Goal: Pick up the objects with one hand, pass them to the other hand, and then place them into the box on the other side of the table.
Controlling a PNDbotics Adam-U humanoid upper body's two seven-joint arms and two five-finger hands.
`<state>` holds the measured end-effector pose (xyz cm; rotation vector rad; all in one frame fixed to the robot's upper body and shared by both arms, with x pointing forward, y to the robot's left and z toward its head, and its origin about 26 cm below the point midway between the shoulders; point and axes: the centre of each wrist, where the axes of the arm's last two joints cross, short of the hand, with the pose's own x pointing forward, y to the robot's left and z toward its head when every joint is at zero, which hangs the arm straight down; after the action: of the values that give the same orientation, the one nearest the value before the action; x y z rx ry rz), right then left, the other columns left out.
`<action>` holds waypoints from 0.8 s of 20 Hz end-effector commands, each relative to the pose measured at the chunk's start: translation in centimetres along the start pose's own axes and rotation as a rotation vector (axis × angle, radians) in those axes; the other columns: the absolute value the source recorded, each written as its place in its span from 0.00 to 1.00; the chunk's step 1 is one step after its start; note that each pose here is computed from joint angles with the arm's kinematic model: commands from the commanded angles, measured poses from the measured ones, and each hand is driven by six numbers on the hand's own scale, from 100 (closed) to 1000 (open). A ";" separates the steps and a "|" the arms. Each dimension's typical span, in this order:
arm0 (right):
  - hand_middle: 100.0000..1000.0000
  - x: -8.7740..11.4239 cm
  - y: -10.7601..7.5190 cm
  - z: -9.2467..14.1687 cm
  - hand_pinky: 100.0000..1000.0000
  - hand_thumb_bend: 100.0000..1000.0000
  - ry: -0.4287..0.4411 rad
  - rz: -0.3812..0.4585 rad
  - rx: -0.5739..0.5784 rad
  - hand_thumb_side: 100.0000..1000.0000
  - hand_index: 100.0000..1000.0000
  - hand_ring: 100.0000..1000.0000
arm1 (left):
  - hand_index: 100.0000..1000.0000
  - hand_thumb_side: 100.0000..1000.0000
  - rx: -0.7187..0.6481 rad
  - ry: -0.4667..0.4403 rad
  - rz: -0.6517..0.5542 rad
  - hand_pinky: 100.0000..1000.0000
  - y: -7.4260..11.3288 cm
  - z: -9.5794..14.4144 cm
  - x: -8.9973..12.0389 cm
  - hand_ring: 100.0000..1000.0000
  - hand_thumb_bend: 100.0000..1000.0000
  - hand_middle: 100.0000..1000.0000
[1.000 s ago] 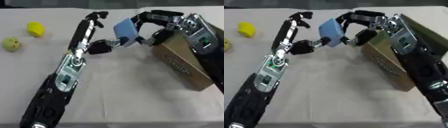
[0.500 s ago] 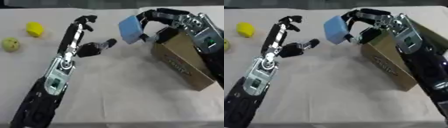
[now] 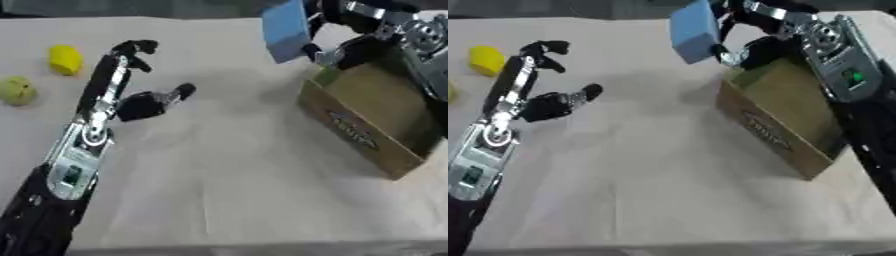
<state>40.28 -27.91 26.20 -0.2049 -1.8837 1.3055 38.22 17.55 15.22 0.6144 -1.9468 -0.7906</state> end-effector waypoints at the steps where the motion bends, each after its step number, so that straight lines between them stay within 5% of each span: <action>1: 0.26 1.4 -2.5 2.0 0.93 0.00 -0.004 0.021 -0.082 0.06 0.35 0.61 | 0.84 0.49 0.030 0.001 -0.040 0.77 2.2 0.0 -0.4 0.58 0.65 0.71; 16: 0.27 -1.5 -2.2 9.4 0.92 0.00 0.222 0.053 -0.260 0.03 0.36 0.61 | 0.83 0.46 0.065 0.093 -0.151 0.77 8.3 2.9 -3.0 0.59 0.66 0.71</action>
<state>35.92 -35.65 24.13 -0.4372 -1.8382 1.0097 36.45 25.10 16.98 0.7872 -1.8354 -0.7899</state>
